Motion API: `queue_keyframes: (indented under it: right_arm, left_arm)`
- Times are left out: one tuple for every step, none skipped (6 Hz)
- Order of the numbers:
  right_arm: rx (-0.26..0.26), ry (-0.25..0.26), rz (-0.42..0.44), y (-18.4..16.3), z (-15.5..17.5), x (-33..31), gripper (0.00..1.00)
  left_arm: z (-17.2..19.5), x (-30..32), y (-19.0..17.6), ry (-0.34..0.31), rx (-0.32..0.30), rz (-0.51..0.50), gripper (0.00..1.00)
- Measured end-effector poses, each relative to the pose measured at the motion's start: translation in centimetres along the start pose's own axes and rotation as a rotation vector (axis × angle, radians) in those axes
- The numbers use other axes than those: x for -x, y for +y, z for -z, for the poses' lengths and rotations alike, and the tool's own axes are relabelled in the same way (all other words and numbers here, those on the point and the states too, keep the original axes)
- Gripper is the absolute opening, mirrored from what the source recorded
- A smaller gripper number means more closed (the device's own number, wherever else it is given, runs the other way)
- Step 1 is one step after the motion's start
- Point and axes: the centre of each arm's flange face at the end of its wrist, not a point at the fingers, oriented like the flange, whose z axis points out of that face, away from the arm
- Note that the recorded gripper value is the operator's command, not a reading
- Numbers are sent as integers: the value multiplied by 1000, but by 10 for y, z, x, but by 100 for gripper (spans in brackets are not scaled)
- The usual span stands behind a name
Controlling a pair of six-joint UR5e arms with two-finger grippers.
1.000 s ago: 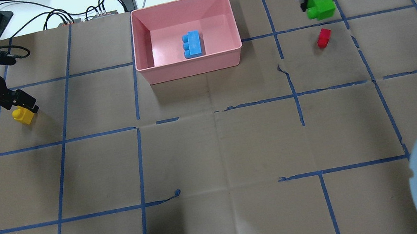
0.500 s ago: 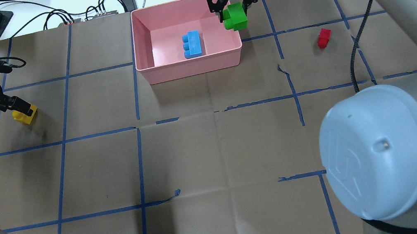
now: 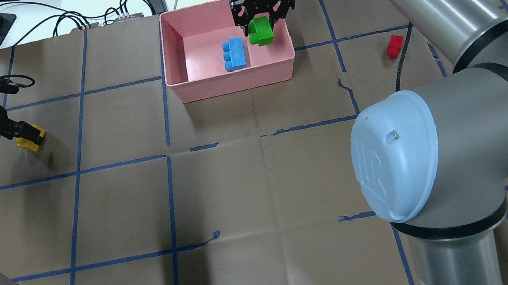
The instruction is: Put all blocks into box
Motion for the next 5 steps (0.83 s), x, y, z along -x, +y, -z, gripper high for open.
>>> queue_keyframes:
  right_arm:
    - [-12,-42,-34,-2,-7,6,90]
    - [-14,-77,-69,-2,-7,13,99]
    - [-13,-95,-96,-1,-4,16,100]
    - [-13,-99,-111,0,3,17,100]
    - [-10,-93,-121,4,18,16,100]
  left_arm:
    - [-4,1,4,6,5,6,0]
    - [-2,3,4,3,3,9,0]
    - [4,3,1,-6,-5,10,0]
    - [16,-3,-5,-19,-19,16,0]
    - [37,-21,-18,-24,-53,42,0]
